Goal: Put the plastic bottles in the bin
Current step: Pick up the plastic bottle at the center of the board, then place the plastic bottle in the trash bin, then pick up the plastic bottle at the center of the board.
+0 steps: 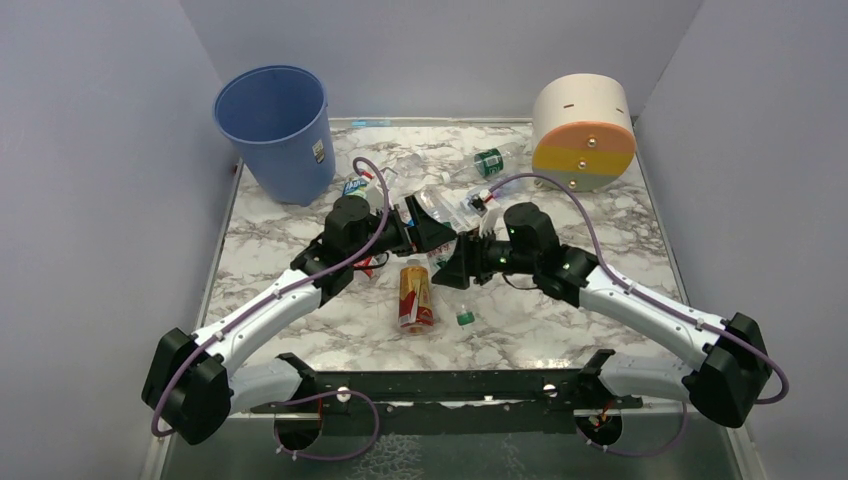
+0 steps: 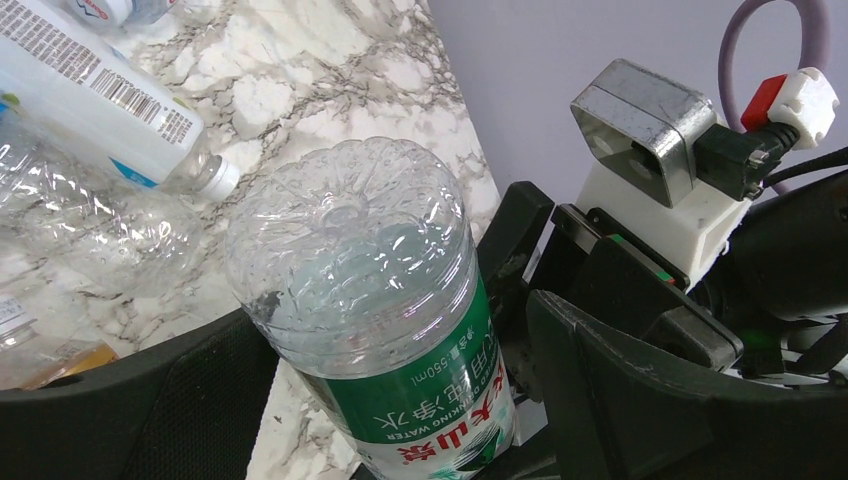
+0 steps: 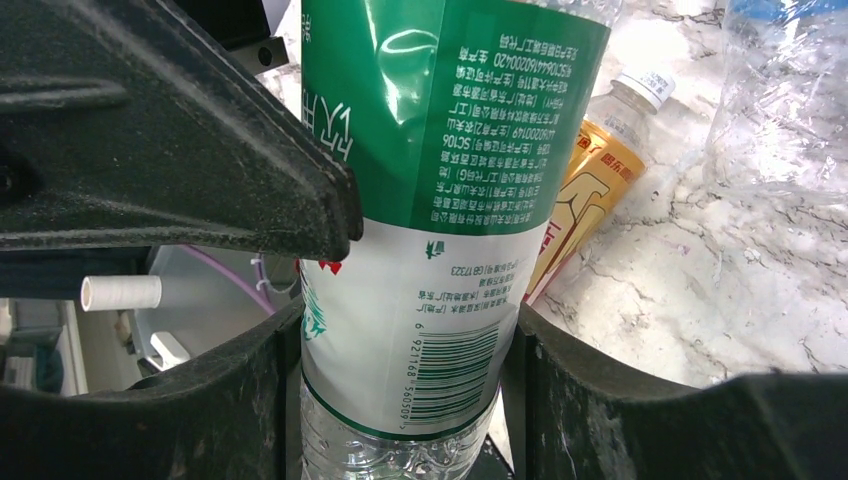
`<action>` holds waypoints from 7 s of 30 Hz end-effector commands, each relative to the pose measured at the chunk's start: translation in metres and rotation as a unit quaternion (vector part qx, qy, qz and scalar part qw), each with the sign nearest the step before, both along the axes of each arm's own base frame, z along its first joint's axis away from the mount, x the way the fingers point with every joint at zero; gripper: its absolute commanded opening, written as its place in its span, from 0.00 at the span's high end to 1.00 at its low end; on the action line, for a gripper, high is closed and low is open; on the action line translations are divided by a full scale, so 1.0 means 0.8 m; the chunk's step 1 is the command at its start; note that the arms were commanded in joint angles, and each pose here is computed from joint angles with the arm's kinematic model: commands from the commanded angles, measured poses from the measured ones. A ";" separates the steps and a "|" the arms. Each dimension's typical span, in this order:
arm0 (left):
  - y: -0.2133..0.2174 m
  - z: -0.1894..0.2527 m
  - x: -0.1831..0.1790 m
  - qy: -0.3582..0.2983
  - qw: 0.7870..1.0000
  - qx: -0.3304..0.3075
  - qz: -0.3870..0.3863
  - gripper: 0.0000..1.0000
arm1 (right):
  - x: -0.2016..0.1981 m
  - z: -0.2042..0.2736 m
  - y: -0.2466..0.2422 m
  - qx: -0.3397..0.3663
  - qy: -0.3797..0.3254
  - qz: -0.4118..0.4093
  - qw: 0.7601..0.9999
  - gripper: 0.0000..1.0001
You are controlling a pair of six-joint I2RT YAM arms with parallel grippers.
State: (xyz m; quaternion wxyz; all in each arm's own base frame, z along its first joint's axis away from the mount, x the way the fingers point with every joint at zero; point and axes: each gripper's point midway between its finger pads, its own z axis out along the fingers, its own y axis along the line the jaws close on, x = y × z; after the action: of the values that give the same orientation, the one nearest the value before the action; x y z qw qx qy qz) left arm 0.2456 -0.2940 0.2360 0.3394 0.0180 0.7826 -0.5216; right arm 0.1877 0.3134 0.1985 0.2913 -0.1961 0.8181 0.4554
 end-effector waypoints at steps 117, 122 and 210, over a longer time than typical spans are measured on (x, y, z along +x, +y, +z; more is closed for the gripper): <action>0.449 0.308 0.251 -0.281 0.879 -0.024 0.385 0.45 | -0.040 0.015 -0.039 -0.004 0.016 -0.025 1.000 0.01; 0.480 0.298 0.276 -0.300 0.854 0.005 0.426 0.45 | -0.039 0.006 -0.033 -0.007 0.023 -0.015 1.000 0.01; 0.159 -0.050 0.019 0.007 0.992 0.048 0.115 0.01 | 0.102 0.017 -0.065 -0.134 -0.029 -0.181 0.974 0.01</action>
State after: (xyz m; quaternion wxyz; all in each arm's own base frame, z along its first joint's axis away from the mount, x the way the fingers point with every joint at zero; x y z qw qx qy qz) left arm 0.2624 -0.1699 0.1886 0.3641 -0.0669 0.8101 -0.4547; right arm 0.2407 0.2825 0.2263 0.3577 -0.1216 0.8631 0.3352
